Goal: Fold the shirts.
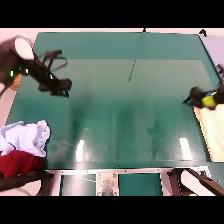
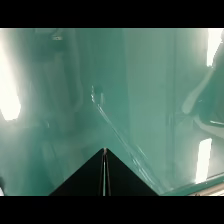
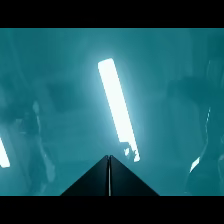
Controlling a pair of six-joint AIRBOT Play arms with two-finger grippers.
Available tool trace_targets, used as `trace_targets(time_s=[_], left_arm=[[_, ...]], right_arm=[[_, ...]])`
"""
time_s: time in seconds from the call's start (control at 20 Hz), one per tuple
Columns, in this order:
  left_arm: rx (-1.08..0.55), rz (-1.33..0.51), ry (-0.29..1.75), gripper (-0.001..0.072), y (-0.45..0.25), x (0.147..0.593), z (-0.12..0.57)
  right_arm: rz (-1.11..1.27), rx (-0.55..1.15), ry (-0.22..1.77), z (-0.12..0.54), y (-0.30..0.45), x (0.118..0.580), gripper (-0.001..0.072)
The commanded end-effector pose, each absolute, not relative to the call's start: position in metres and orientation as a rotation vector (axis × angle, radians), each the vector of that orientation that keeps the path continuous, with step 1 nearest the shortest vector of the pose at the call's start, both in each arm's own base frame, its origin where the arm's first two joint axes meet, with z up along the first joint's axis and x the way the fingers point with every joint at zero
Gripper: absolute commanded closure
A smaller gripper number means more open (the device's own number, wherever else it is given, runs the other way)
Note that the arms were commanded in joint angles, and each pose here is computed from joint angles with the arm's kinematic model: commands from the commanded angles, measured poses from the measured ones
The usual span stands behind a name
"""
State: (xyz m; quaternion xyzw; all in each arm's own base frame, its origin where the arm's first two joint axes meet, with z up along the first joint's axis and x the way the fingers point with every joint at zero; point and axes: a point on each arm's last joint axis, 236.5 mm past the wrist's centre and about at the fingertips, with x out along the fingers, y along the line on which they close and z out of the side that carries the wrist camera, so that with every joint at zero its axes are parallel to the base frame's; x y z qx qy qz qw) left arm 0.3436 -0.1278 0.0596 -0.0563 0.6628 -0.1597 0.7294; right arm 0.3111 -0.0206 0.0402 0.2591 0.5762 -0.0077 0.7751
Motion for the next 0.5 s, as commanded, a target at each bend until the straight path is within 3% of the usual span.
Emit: trace_targets(time_s=[0.0,0.15,0.45], left_arm=[[-0.144,-0.350,1.439,0.0679,-0.136,0.292,0.042],[-0.138,-0.347,1.428,0.0678,-0.132,0.281,0.045],[-0.146,-0.346,1.398,0.0678,-0.133,0.288,0.047]], right_arm=[[0.066,0.549,1.266,0.001,0.029,0.275,0.0694],[0.118,0.585,1.338,-0.001,0.047,0.256,0.0652],[0.132,0.588,1.372,-0.002,0.050,0.248,0.0656]])
